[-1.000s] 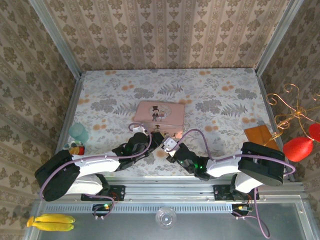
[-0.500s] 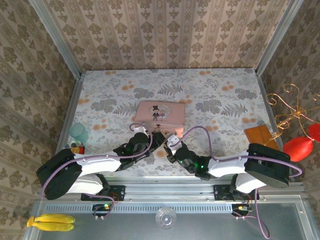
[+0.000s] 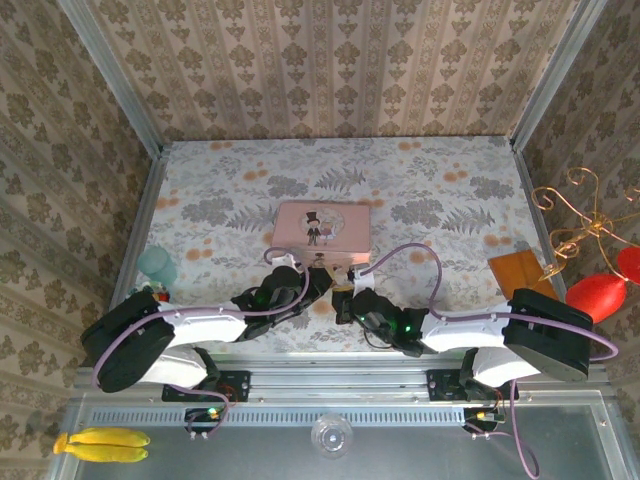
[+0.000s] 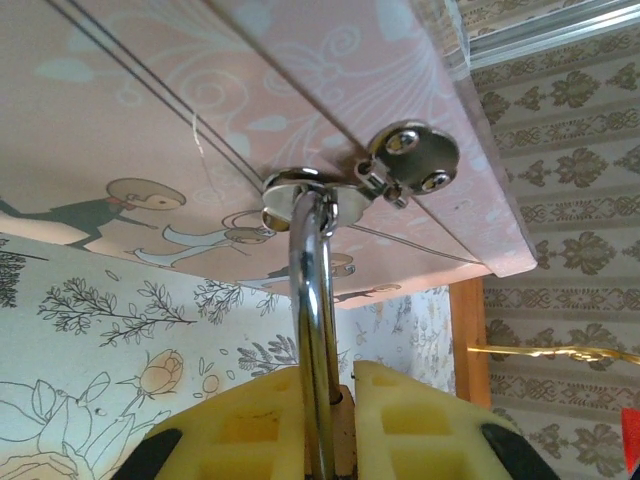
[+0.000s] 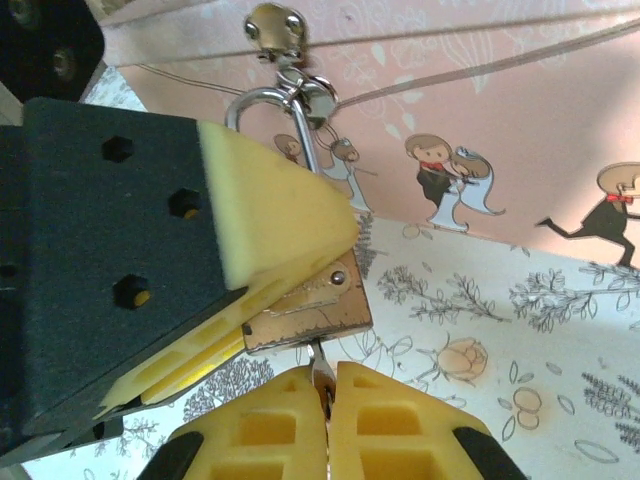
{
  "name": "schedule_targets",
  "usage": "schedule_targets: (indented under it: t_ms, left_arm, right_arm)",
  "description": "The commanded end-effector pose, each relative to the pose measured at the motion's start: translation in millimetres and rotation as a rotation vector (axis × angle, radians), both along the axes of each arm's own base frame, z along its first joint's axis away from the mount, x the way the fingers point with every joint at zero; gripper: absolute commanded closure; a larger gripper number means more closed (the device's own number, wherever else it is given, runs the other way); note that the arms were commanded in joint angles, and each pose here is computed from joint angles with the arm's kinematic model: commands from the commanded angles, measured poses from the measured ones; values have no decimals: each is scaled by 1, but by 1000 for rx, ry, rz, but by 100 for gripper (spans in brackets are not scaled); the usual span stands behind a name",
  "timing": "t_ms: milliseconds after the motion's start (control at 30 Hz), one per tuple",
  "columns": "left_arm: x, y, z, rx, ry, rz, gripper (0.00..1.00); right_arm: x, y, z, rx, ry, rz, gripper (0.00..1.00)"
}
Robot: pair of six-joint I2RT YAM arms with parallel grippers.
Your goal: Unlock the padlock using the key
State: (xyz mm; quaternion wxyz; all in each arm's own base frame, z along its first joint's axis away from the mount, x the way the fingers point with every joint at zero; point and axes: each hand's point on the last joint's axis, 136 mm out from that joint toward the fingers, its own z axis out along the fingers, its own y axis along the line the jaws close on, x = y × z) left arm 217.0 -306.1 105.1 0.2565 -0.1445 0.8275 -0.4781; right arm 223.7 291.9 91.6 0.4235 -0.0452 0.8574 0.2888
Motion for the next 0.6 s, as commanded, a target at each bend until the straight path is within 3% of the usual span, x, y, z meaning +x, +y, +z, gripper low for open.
schedule_targets:
  t_ms: [0,167,300,567]
  left_arm:
    - [19,12,5,34,-73,67,100]
    - [24,30,-12,127,-69,60,100]
    - [28,45,-31,291,-71,22,100]
    - [27,43,-43,424,-80,-31,100]
  right_arm:
    - [8,-21,-12,-15,117,-86,89]
    - [13,-31,-18,68,241,-23,64]
    - [13,-38,-14,16,265,-1,48]
    - [24,-50,1,7,248,-56,38]
